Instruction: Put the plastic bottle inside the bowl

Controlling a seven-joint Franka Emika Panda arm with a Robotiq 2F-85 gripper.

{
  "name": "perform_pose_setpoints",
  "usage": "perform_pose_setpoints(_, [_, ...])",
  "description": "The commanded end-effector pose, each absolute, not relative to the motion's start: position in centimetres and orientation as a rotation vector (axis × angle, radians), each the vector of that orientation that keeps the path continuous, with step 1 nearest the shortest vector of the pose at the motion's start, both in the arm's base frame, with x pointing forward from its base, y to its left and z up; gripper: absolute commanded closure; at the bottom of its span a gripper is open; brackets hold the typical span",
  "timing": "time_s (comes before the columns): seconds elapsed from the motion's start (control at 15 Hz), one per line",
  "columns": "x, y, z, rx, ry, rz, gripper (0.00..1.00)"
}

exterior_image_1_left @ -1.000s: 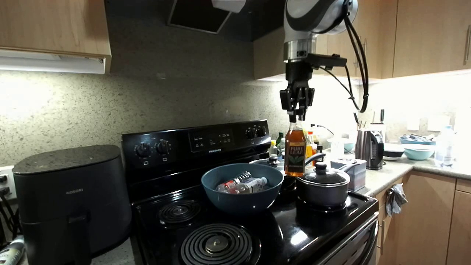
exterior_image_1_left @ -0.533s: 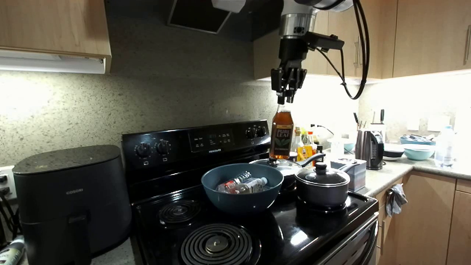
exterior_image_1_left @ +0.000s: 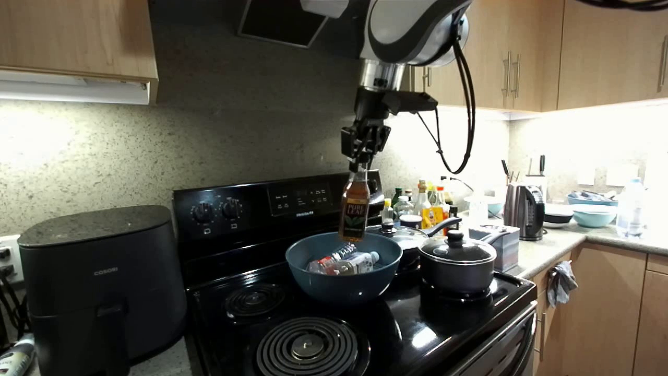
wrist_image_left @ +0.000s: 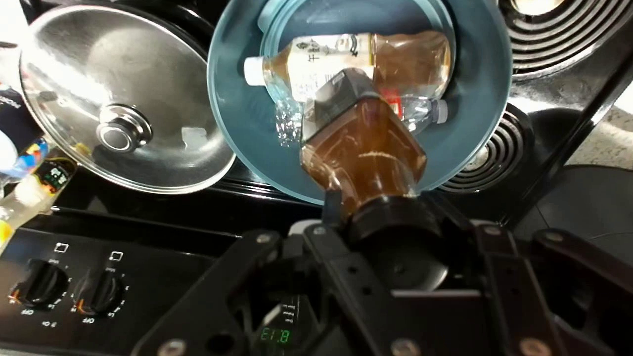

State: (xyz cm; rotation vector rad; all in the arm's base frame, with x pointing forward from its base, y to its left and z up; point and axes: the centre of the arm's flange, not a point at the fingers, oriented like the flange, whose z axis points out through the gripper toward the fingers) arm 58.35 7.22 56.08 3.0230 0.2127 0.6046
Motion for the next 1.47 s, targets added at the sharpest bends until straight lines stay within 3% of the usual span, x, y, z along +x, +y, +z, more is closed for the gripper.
perform_pose_setpoints(0.0, [62.1, 8.3, 54.4, 2.973, 0.179, 0.714, 0.81])
perform_pose_setpoints(0.53, [65.6, 7.8, 48.2, 2.820, 0.090, 0.999, 0.81])
perform_pose_setpoints(1.2, [58.2, 8.4, 49.7, 2.922, 0.319, 0.308, 0.81])
perform_pose_setpoints(1.4, [57.5, 7.5, 49.8, 2.834, 0.231, 0.312, 0.81])
